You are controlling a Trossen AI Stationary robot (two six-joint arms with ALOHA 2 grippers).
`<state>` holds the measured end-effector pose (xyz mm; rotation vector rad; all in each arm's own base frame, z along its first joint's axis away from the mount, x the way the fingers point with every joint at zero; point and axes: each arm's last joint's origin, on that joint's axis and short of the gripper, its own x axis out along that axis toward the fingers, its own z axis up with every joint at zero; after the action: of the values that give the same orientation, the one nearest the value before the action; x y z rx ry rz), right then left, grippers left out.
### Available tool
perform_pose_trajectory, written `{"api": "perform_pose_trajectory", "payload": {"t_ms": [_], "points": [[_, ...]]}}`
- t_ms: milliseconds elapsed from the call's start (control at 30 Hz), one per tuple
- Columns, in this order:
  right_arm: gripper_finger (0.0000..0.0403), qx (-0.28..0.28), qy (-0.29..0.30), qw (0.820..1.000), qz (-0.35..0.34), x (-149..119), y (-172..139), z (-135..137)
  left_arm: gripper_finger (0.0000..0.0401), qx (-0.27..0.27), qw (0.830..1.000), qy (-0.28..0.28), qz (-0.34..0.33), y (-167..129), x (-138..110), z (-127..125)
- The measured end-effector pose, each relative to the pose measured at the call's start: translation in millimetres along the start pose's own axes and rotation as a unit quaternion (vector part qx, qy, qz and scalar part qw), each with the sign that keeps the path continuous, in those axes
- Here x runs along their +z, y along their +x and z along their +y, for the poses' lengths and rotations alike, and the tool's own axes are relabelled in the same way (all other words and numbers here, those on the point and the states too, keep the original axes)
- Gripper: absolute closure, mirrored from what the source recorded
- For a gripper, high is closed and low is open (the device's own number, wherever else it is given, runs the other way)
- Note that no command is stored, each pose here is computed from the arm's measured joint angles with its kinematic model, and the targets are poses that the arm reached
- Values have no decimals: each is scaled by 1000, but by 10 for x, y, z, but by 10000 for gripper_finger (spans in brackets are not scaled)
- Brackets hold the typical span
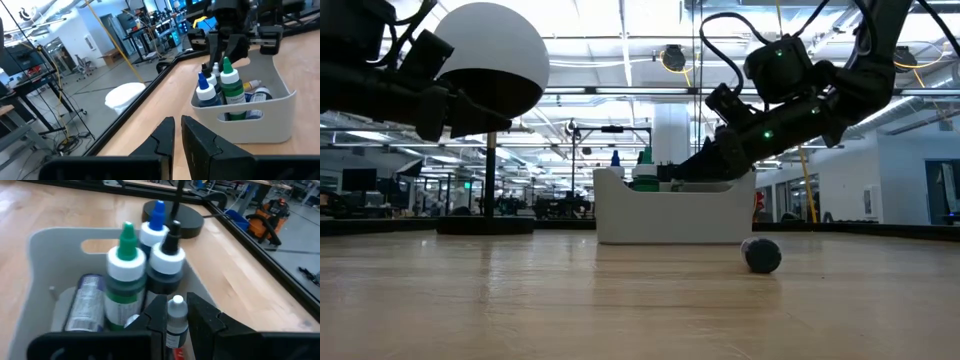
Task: Pick & Place food coloring
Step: Put the small green food coloring bottle into the gray bin, then put the small purple food coloring bottle into the gray bin
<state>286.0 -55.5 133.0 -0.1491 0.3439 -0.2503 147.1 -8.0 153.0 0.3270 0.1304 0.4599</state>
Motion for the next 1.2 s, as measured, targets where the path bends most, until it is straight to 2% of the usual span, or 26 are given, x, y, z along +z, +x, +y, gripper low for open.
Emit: {"api": "perform_pose_trajectory", "payload": {"t_ms": [200,533,733,867,1000,1100,1200], "points": [[357,4,-1,1000,0,1,-3,20,359,-3,1000,-13,-8,11,10,16],[305,-1,11,1000,1,-1,-2,6,359,-3,1000,-20,-8,12,12,17],[305,-3,-8,1000,-6,25,-12,1,359,-1,999,-37,-15,11,26,22],[310,-1,-38,999,-30,206,-130,17,359,-1,998,-61,-15,11,27,22],[315,8,-63,998,-27,514,-386,154,359,-2,996,-88,-15,11,28,23],[319,48,-81,996,6,742,-594,368,359,-2,995,-97,-15,11,27,22],[326,111,-93,989,44,849,-740,652,359,-2,995,-101,-16,11,28,23]]}}
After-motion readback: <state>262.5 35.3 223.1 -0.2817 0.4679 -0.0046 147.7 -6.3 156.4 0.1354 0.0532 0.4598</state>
